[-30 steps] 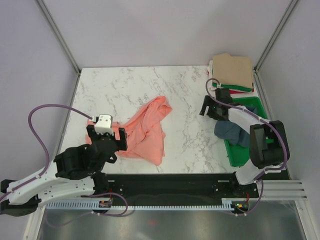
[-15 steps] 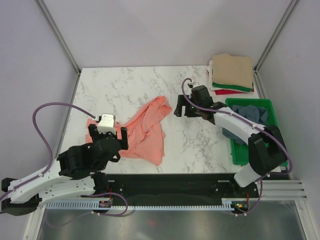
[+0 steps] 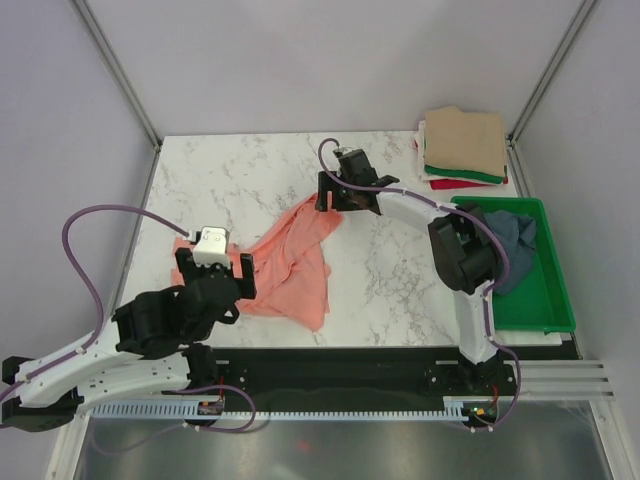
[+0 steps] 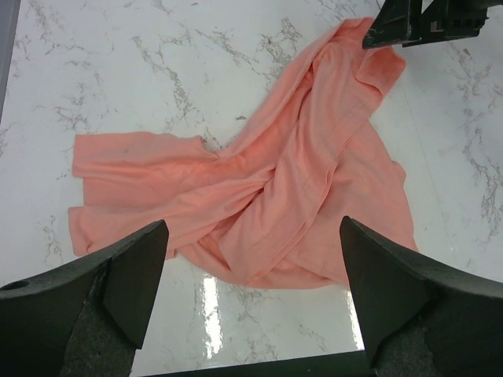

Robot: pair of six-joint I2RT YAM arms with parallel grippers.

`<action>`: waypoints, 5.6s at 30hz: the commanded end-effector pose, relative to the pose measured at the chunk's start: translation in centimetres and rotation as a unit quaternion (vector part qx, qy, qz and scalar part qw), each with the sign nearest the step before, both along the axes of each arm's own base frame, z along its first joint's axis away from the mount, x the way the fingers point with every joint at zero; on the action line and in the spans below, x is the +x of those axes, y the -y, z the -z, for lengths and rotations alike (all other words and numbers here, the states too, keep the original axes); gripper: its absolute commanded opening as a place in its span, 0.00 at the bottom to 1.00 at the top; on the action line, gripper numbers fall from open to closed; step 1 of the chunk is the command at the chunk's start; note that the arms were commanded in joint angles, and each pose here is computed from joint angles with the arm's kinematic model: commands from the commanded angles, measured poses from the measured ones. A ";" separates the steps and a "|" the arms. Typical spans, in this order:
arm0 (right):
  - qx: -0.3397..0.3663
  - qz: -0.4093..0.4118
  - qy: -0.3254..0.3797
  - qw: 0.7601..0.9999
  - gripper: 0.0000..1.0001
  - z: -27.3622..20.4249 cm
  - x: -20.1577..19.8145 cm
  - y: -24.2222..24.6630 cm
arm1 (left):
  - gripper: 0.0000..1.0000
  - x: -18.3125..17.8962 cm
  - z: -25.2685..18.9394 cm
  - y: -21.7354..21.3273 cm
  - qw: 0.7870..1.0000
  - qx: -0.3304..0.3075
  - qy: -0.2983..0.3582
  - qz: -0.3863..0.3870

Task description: Fold and stack the t-shirts

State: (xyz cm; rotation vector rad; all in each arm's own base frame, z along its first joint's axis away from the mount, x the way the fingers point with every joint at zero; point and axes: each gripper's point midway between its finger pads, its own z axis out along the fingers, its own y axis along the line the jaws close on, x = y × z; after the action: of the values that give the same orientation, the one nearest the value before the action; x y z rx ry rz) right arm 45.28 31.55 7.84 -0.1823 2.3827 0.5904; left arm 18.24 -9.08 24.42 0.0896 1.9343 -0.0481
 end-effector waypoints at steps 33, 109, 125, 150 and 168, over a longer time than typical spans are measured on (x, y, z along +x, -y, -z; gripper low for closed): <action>-0.231 0.125 0.131 0.956 0.00 -9.1 -11.7 19.1 | 0.98 6.7 2.7 -4.9 0.962 -0.050 -0.085 -0.255; 0.061 0.090 0.416 0.903 0.00 -39.8 -24.4 21.8 | 0.02 9.0 -27.5 -7.5 0.958 -0.160 0.235 -0.036; 0.203 0.081 0.622 0.752 0.00 -47.4 -40.2 29.6 | 0.02 -12.7 -39.1 -4.6 0.861 -0.085 0.496 0.075; -0.052 0.226 0.172 0.957 0.80 -16.6 4.7 20.3 | 0.62 38.5 -7.9 -5.9 0.980 -0.183 -0.076 0.029; 0.081 0.071 0.077 0.991 0.96 -7.2 -1.8 11.7 | 0.66 25.9 6.1 -10.4 0.945 -0.174 -0.192 -0.201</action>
State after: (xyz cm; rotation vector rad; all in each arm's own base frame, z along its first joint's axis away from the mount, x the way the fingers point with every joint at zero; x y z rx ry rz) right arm 43.76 15.48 15.80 0.0878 2.1699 0.4851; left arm 43.66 -0.28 23.90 -0.4314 2.2119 -0.2396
